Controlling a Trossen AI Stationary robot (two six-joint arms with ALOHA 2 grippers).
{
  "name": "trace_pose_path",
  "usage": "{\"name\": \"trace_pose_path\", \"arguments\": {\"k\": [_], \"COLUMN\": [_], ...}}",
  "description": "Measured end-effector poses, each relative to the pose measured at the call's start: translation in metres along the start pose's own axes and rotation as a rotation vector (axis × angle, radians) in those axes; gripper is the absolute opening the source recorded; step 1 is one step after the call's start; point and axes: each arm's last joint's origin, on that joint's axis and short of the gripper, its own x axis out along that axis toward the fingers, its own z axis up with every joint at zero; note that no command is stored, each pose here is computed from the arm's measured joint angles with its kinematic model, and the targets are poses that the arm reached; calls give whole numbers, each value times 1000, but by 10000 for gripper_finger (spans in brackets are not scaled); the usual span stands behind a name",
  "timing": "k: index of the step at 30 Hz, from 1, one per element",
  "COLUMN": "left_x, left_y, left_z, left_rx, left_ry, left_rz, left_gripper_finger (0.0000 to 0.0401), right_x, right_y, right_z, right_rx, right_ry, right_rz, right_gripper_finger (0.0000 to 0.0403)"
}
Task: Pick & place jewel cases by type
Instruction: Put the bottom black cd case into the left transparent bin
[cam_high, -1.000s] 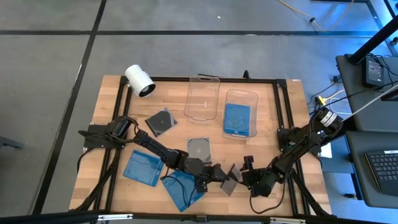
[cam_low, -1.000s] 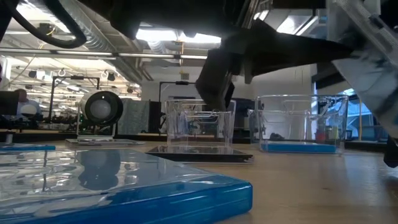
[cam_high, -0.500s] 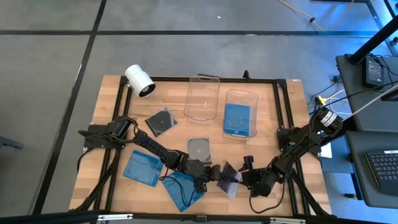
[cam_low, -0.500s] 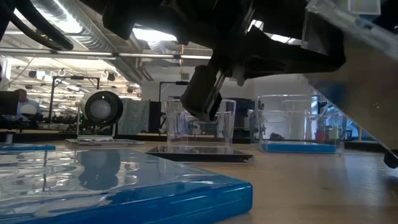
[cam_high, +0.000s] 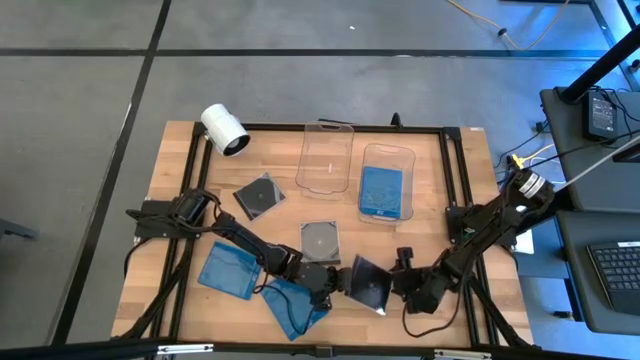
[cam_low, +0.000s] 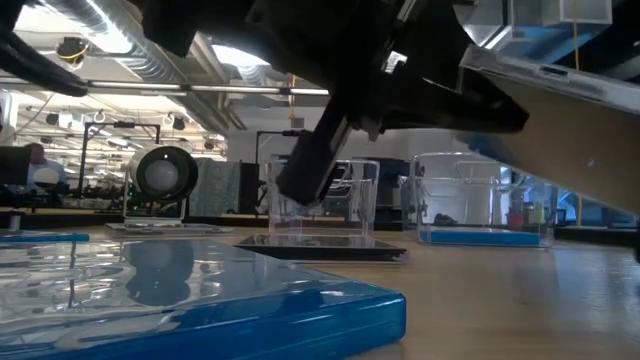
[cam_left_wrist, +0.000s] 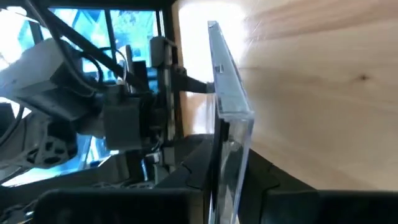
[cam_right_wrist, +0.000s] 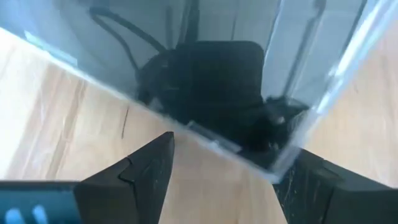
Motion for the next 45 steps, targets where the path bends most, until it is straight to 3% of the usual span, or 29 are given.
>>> {"name": "trace_pose_path", "arguments": {"k": [6, 12, 20, 23, 26, 33, 36, 41, 45], "left_x": [-6, -12, -18, -21, -21, -17, -27, -60, -87], "left_y": [-2, -3, -2, -2, -1, 15, 37, 87, 116], "left_z": [14, 21, 20, 17, 15, -10, -23, -50, -83], "left_rx": [40, 220, 255, 331, 337, 190, 111, -147, -479], "left_ry": [44, 272, 555, 701, 735, 829, 858, 934, 1087], "left_rz": [10, 22, 30, 5, 2, 52, 103, 271, 482], "left_gripper_finger": [33, 39, 36, 38, 36, 39, 40, 37, 42], "right_x": [-20, -23, -24, -24, -24, -24, -24, -24, -24], "right_y": [-9, -20, -23, -23, -23, -23, -23, -23, -23], "right_z": [-5, -17, -20, -19, -19, -19, -19, -19, -18], "right_rx": [125, 242, 266, 263, 261, 268, 269, 270, 263], "right_ry": [44, 141, 160, 141, 138, 134, 133, 132, 117], "right_rz": [-69, -186, -230, -243, -245, -242, -241, -240, -251], "right_gripper_finger": [247, 247, 247, 247, 247, 247, 247, 247, 247]}}
